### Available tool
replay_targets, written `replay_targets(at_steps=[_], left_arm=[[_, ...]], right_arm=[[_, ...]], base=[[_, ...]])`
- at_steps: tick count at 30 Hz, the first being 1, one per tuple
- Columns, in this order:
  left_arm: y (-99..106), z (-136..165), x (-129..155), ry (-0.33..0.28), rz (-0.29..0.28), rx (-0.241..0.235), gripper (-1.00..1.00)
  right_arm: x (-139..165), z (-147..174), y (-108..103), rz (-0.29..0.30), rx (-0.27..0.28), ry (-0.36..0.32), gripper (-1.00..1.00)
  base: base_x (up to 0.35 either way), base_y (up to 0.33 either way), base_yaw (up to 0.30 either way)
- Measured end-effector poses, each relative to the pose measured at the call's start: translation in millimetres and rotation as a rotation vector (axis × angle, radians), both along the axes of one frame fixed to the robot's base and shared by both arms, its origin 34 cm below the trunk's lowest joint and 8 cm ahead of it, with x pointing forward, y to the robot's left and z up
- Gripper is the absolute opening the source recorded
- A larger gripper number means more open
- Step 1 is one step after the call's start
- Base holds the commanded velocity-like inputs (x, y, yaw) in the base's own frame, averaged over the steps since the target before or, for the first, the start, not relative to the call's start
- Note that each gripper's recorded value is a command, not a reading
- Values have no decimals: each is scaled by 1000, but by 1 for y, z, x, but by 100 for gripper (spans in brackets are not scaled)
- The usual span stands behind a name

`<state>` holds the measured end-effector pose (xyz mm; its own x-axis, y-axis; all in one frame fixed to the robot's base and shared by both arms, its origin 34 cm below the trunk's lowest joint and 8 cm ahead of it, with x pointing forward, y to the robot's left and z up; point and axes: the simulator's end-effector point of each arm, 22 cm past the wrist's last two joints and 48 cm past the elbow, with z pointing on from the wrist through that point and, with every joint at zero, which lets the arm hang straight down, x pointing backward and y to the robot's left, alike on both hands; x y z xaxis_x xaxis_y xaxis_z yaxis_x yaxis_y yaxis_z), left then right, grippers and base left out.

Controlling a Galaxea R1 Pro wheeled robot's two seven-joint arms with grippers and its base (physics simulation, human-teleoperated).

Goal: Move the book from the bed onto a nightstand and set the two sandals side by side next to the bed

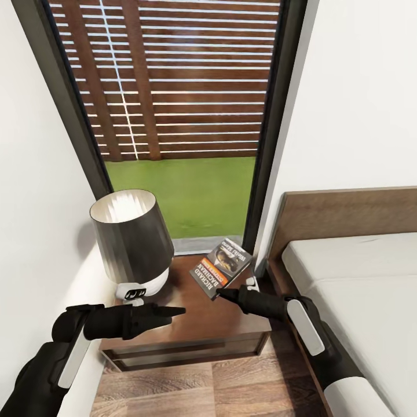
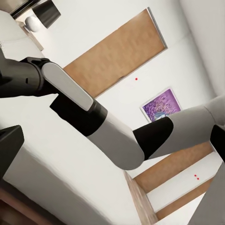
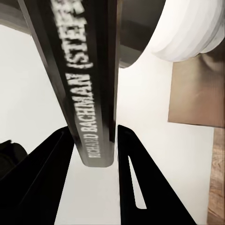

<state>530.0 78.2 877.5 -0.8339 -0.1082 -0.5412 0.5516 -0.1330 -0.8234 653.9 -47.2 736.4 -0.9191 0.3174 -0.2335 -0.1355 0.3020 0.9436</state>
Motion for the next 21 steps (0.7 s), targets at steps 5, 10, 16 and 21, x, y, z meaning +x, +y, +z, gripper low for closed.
replay_targets(at_steps=[5,10,16,21], left_arm=[[0,0,0,-1,0,0,100],[0,0,0,-1,1,1,100],[0,0,0,-2,0,0,100],[0,1,0,-4,0,0,100]], right_arm=[[0,-2,2,-3,-14,5,-100],[1,-3,2,-6,-18,6,-100],[1,-3,1,-6,-23,7,-100],[2,-2,1,-7,-24,4,-100]], base=[[0,0,0],[0,0,0],[0,0,0],[0,0,0]])
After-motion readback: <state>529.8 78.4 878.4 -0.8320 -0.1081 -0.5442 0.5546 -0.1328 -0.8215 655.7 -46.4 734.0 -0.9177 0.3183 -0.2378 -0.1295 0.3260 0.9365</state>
